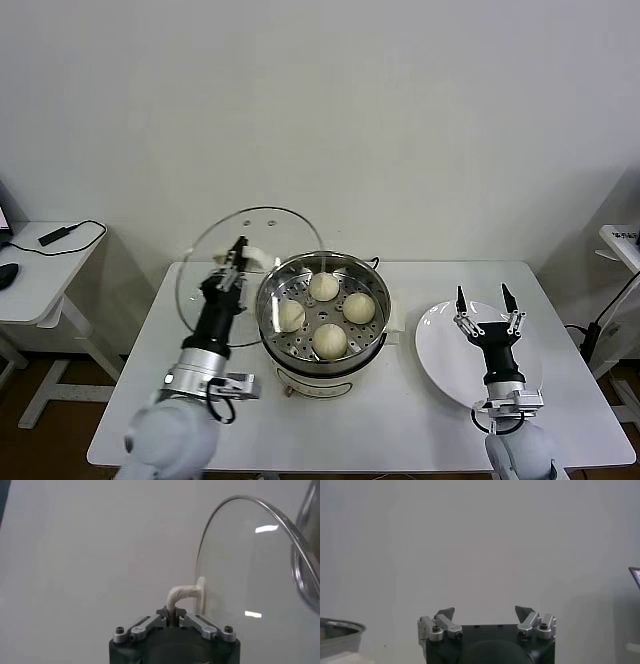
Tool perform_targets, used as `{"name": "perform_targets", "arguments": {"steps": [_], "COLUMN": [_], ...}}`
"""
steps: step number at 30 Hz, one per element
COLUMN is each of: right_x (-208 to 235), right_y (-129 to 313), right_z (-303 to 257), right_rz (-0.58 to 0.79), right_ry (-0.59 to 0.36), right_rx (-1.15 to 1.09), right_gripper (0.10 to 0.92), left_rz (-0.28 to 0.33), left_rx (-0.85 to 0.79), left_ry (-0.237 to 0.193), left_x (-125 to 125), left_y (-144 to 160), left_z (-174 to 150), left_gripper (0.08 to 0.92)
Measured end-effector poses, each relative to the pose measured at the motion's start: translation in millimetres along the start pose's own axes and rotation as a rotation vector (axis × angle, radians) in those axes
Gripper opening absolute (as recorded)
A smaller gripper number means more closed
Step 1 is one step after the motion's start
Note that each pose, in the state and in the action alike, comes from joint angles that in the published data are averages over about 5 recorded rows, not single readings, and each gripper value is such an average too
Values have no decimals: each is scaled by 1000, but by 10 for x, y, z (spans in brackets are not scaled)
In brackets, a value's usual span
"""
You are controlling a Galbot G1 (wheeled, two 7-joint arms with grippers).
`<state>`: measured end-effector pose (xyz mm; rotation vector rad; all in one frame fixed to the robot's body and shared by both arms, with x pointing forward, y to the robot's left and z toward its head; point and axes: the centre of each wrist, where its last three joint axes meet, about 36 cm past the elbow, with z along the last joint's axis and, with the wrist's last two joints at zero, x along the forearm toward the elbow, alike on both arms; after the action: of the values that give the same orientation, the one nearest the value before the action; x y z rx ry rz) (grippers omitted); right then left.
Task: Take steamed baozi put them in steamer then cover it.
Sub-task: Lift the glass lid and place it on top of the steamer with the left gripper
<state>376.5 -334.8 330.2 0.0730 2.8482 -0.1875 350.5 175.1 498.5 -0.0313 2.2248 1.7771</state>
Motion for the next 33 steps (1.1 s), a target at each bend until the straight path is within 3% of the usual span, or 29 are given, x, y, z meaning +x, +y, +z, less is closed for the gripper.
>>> {"name": "perform_targets", "arguments": {"steps": [17,33], "right_x": [-25,-11], "right_y": [-125,-188], "right_z": [31,48], "right_rz": [-11,5], "right_ry": [139,176], "right_rx": [44,45], "right_gripper": [823,823], "left_rz": [154,180], "left_rx": [47,-69], "left_ry": [-43,-19], "left_x": [-119,-332], "left_y": [-383,-783], "left_z": [-923,-1163], "left_gripper": [188,188]}}
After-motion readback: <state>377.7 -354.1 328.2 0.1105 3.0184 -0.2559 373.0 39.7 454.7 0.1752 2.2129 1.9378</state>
